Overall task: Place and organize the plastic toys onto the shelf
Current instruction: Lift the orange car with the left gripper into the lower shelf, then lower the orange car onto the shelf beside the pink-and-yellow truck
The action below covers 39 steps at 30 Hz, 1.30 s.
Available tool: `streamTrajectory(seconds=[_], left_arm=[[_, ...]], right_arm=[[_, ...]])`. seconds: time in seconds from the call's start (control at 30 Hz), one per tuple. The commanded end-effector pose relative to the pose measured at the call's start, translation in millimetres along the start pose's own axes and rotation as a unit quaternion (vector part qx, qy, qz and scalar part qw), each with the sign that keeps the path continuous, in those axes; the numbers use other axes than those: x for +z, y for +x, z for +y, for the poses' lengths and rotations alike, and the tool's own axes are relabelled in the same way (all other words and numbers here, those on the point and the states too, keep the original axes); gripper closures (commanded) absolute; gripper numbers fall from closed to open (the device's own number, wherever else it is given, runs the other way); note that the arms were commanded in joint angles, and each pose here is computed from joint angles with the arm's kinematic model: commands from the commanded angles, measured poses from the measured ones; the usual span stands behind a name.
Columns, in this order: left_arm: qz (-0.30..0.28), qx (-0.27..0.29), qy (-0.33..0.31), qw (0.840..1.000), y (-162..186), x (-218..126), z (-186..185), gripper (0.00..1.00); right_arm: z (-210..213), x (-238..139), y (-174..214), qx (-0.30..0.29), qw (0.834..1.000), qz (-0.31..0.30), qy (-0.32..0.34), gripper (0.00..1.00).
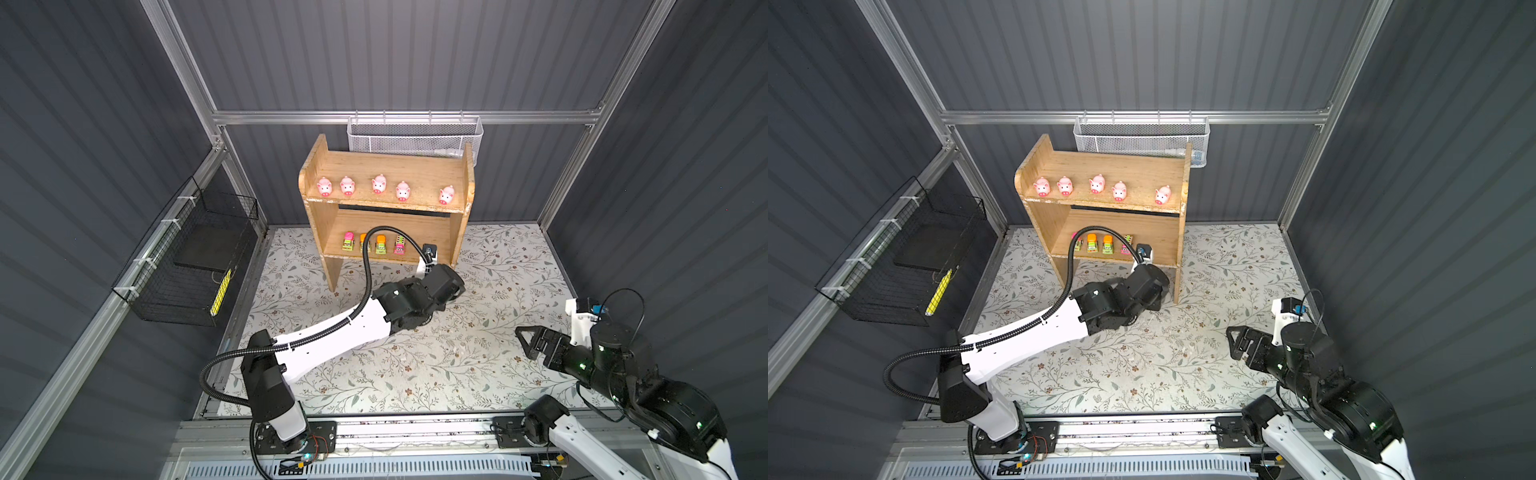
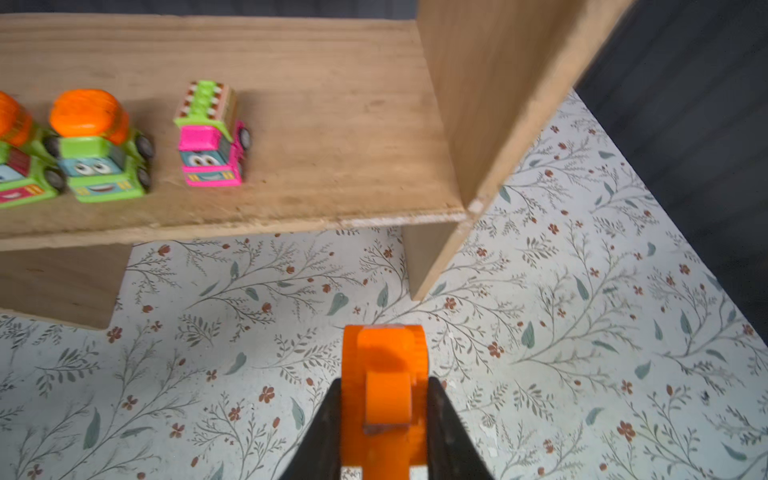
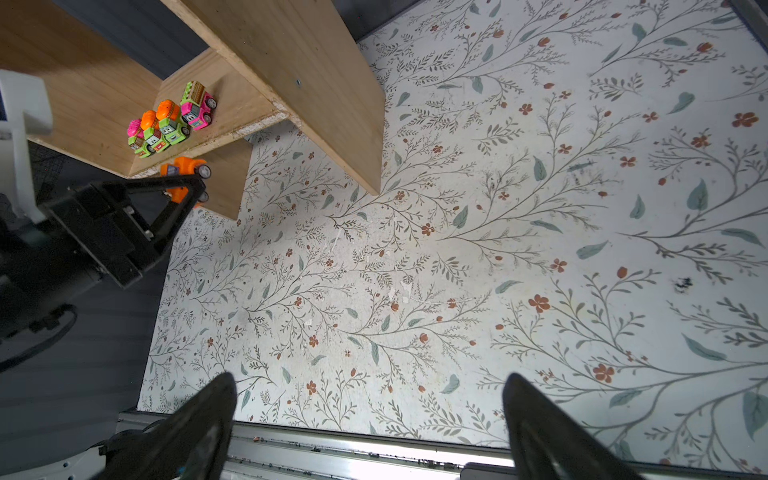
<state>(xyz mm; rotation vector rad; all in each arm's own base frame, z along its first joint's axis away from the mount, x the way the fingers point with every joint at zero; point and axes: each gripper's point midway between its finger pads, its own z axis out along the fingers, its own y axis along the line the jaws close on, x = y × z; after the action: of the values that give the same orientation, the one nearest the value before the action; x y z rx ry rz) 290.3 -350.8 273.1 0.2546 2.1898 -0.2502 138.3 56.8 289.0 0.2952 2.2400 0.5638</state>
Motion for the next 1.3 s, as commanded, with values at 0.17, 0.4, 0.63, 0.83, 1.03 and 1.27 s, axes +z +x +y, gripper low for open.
streamTrajectory(seconds=[0.17, 0.4, 0.63, 0.83, 1.03, 1.27], left_arm=[[-0.019, -0.012, -0.019, 1.000, -34, 17, 17, 0.73], [-0.016, -0.018, -0.023, 0.999, -40, 44, 16, 0.73], [-0.016, -0.023, -0.021, 0.999, -49, 60, 15, 0.72], [-0.012, -0.027, -0.022, 0.999, -55, 75, 17, 0.72], [-0.009, -0.026, -0.027, 0.999, -59, 91, 19, 0.72], [-0.007, -0.027, -0.025, 0.999, -63, 104, 17, 0.72]], right_arm=[[1, -13, -5, -0.007, 1.000, -0.017, -0.009, 0.01], [9, -9, 0, -0.022, 0.999, -0.005, -0.033, 0.01], [41, 5, 0, -0.046, 0.994, 0.015, -0.100, 0.01], [54, 12, -15, -0.068, 0.992, 0.007, -0.103, 0.01], [58, 15, -23, -0.081, 0.992, 0.005, -0.094, 0.01], [56, 15, -25, -0.085, 0.993, 0.003, -0.086, 0.01]])
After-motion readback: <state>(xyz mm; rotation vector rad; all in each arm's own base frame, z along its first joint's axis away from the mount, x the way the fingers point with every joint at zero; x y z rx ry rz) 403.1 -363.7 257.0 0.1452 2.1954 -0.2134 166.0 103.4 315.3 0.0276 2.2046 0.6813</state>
